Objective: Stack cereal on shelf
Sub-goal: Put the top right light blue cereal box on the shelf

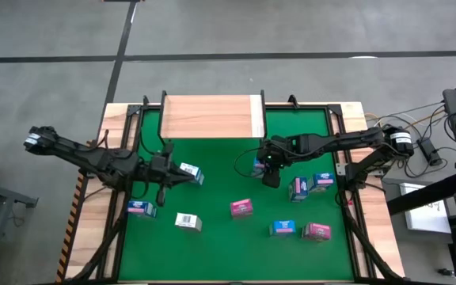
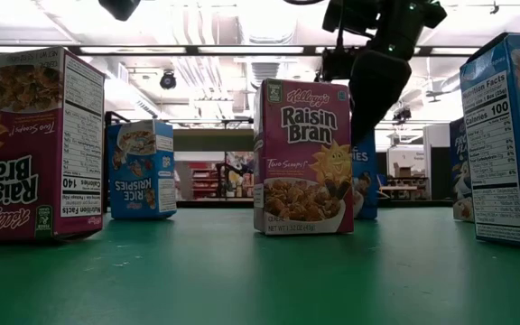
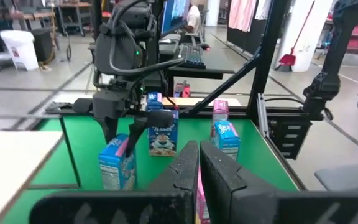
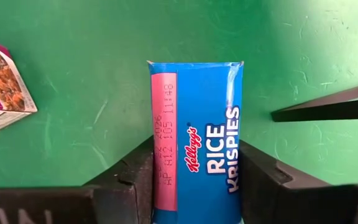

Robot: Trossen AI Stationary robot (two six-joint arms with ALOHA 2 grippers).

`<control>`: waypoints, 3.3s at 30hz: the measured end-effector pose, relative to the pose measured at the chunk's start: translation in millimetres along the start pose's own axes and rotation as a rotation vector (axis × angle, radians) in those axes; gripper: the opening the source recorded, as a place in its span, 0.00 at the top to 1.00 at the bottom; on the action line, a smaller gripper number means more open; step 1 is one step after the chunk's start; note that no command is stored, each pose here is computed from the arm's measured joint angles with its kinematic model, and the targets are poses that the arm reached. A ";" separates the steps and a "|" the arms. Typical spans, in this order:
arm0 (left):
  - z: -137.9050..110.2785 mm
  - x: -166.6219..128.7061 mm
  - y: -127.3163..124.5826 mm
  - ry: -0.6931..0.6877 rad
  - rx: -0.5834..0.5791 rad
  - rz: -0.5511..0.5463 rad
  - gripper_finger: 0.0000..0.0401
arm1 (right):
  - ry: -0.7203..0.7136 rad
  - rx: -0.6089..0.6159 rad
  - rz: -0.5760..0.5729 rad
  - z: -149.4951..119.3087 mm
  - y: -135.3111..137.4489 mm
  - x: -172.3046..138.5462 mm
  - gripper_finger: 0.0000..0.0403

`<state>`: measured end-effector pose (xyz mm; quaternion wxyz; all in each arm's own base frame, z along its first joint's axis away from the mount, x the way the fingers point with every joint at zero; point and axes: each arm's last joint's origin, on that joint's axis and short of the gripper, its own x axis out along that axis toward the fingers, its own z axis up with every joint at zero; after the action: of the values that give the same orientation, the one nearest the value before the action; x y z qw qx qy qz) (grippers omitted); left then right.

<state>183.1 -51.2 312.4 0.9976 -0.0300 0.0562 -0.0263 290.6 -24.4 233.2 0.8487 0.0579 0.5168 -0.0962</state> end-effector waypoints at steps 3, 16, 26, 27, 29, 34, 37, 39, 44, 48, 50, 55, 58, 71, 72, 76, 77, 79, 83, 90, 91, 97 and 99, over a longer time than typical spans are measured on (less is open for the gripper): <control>1.9 -3.9 1.0 -0.009 0.042 0.002 1.00 | -0.018 0.000 0.002 4.3 0.4 -3.5 0.61; 4.2 -28.4 10.1 0.008 0.093 0.106 1.00 | -0.086 0.012 0.066 31.6 3.4 -35.5 0.62; 1.9 -35.2 11.9 0.038 0.119 0.106 1.00 | -0.220 0.044 0.141 64.7 5.9 -84.2 0.62; 1.3 -34.8 11.9 0.044 0.121 0.107 1.00 | -0.238 0.042 0.143 68.0 5.9 -89.4 0.62; 0.9 -34.3 11.8 0.048 0.124 0.107 1.00 | -0.272 0.033 0.143 75.4 4.6 -98.8 0.62; 0.9 -34.1 11.8 0.048 0.129 0.108 1.00 | -0.316 0.001 0.122 95.0 -2.0 -109.6 0.62; 1.6 -35.4 12.1 0.042 0.128 0.108 1.00 | -0.295 -0.026 0.097 109.3 -9.4 -109.2 0.62; 2.3 -36.6 12.3 0.036 0.126 0.108 1.00 | -0.267 -0.050 0.077 119.4 -15.8 -108.1 0.62; 3.4 -38.9 12.8 0.027 0.123 0.108 1.00 | -0.209 -0.107 0.030 146.0 -36.8 -103.8 0.62; 3.2 -38.6 12.8 0.028 0.124 0.108 1.00 | -0.178 -0.134 -0.002 161.0 -56.4 -103.3 0.62; 2.9 -38.1 12.6 0.031 0.125 0.108 1.00 | -0.172 -0.147 -0.018 166.5 -66.1 -103.0 0.62; 2.1 -36.7 12.4 0.037 0.127 0.108 1.00 | -0.182 -0.229 -0.061 175.9 -87.7 -102.9 0.62; 1.7 -35.9 12.2 0.040 0.129 0.108 1.00 | -0.187 -0.294 -0.086 179.9 -100.3 -95.5 0.62; 2.4 -35.1 11.9 0.033 0.139 0.107 1.00 | -0.217 -0.331 -0.141 194.9 -135.5 -51.2 0.62; 2.3 -35.0 11.9 0.033 0.139 0.107 1.00 | -0.218 -0.331 -0.143 195.1 -135.7 -51.1 0.62; 2.2 -34.9 11.8 0.034 0.140 0.107 1.00 | -0.229 -0.333 -0.150 196.3 -135.9 -51.2 0.61; 2.2 -34.9 11.8 0.034 0.142 0.107 1.00 | -0.232 -0.333 -0.151 196.6 -136.0 -51.2 0.60; 2.2 -34.8 11.8 0.035 0.144 0.107 1.00 | -0.232 -0.333 -0.152 196.6 -136.1 -51.1 0.58; 1.8 -34.2 11.7 0.037 0.145 0.107 1.00 | -0.224 -0.321 -0.148 196.1 -136.2 -48.9 0.52; 2.1 -34.2 11.7 0.034 0.144 0.107 1.00 | -0.227 -0.318 -0.151 196.1 -138.1 -49.0 0.43; 2.1 -34.2 11.7 0.034 0.144 0.107 1.00 | -0.227 -0.317 -0.152 196.1 -138.5 -49.1 0.42; 1.9 -33.9 11.6 0.035 0.144 0.106 1.00 | -0.241 -0.315 -0.169 197.5 -139.7 -50.1 0.35; 1.9 -33.8 11.6 0.036 0.145 0.107 1.00 | -0.254 -0.316 -0.173 198.3 -139.7 -52.2 0.34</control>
<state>150.4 -37.6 317.3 0.9960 0.0456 0.0735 0.0224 407.9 -194.4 370.8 0.8942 -0.1330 0.4173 -0.0933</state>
